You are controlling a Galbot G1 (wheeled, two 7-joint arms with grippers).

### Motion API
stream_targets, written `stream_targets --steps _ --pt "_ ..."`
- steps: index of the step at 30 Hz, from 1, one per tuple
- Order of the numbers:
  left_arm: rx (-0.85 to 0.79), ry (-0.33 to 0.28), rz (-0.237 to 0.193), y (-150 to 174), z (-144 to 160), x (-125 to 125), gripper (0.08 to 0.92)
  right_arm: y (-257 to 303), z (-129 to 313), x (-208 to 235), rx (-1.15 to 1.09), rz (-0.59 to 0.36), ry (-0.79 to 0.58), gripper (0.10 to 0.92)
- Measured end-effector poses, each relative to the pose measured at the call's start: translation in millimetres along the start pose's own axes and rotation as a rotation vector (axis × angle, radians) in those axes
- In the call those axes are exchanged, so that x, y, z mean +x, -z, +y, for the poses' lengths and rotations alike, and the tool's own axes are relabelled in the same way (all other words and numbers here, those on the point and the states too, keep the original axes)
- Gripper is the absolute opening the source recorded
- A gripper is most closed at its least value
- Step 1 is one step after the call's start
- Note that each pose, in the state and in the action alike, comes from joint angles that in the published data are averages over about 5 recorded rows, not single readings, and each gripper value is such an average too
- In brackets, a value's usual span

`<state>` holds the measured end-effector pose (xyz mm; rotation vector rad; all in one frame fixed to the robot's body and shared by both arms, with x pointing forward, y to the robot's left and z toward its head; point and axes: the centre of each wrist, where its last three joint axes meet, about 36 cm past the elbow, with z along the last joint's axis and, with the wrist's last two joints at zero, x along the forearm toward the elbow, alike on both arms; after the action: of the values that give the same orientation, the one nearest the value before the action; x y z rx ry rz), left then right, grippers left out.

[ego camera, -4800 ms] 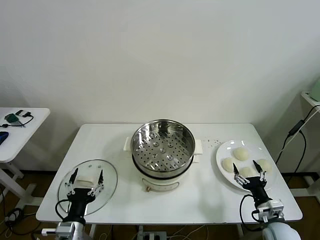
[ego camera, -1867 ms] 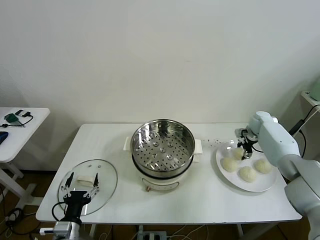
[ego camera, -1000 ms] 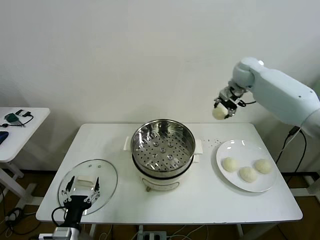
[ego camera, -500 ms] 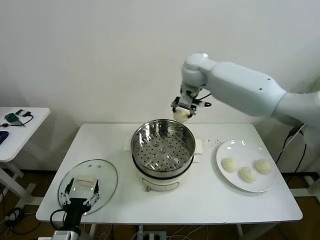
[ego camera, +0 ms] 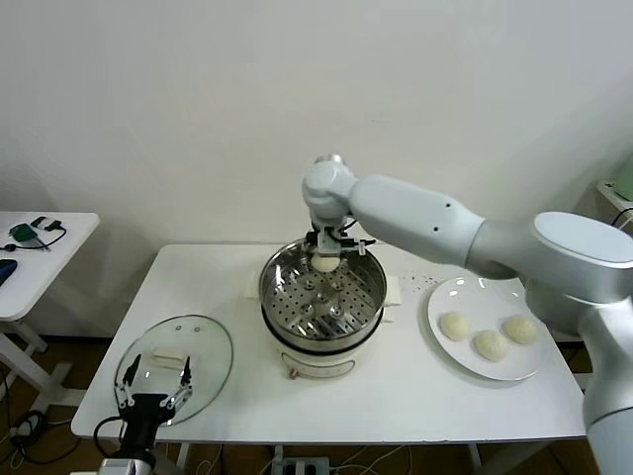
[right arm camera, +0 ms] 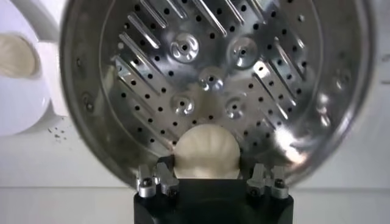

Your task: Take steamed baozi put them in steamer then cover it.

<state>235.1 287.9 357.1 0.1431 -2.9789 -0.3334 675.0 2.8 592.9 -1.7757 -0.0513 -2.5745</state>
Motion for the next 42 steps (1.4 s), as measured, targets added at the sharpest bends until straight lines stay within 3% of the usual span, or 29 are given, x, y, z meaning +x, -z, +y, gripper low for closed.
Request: stream_targets --steps 3,10,24,32,42 --pt "0.001 0.001 0.003 -1.1 0.0 -0.1 0.823 2.6 -1.4 -8.8 0.005 -0.005 0.005 0.707" --pt "0.001 0.003 0.007 -2.6 0.5 0.0 0.823 3.6 -1.5 -14.8 0.005 -0.012 0.0 0.814" --pt "-0.002 0.001 0.003 0.8 0.0 0.7 0.823 -18.4 23.7 39.5 -0.019 -0.01 -0.03 0.823" --pt "-0.008 -0.006 0.003 4.1 -1.1 3.8 0.823 -42.9 96.1 89.9 -0.235 -0.038 -0.054 0.823" --pt "-0.005 -0.018 0.0 8.1 -5.4 5.0 0.823 -47.4 247.3 102.9 -0.922 -0.106 -0.068 0.823"
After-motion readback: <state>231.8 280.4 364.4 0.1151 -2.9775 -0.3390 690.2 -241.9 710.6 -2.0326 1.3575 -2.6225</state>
